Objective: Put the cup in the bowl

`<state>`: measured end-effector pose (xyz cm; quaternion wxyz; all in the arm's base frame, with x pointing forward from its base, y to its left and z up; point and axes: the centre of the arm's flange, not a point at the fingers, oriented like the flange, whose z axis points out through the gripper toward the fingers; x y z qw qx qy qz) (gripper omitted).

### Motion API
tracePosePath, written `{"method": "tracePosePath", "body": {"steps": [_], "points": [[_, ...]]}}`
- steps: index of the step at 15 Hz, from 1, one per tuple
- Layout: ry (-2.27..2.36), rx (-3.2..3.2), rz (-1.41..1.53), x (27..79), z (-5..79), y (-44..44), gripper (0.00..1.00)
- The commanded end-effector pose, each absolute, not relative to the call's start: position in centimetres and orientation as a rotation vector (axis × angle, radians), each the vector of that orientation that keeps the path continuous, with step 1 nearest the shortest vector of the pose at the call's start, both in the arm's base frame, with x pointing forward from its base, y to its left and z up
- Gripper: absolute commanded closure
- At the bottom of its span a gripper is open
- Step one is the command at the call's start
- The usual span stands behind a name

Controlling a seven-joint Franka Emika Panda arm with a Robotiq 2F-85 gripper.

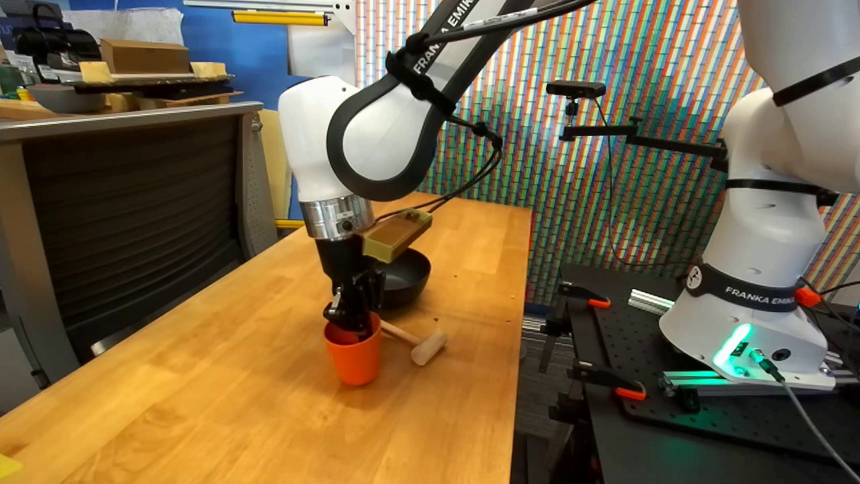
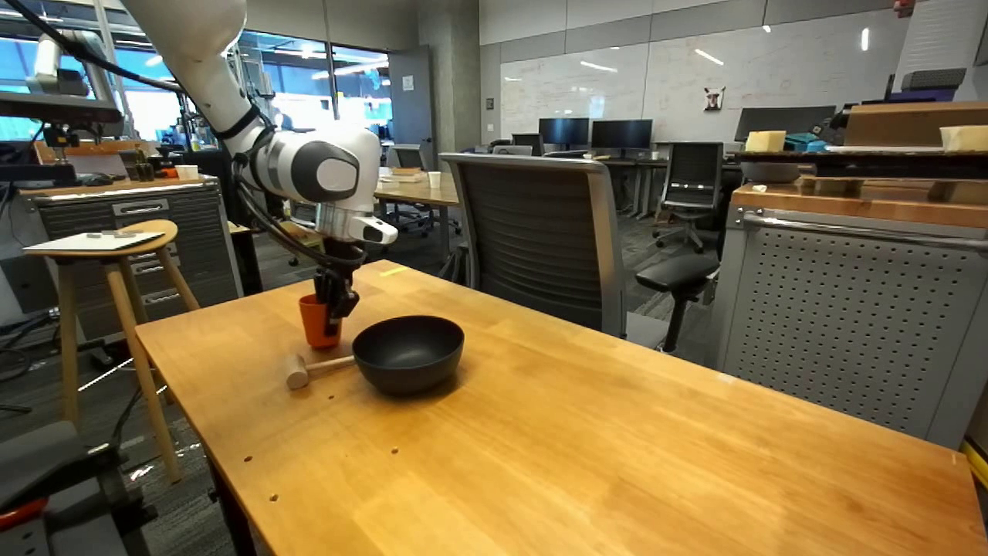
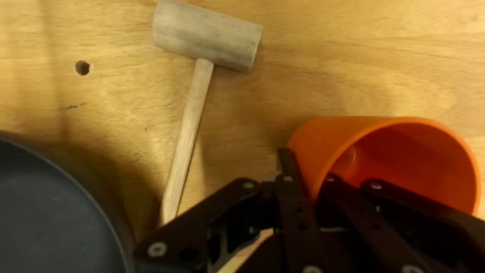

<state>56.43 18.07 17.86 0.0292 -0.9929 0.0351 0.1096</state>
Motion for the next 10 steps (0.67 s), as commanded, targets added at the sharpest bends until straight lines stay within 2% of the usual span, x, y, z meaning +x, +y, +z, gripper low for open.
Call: {"method": "tracePosePath", "body": {"steps": [1,10], "points": [[0.123,-3.129,0.255,55.4,22.6,18.0,0.99],[0.652,-3.309,-0.033,50.4,33.6,10.9,0.99]]}}
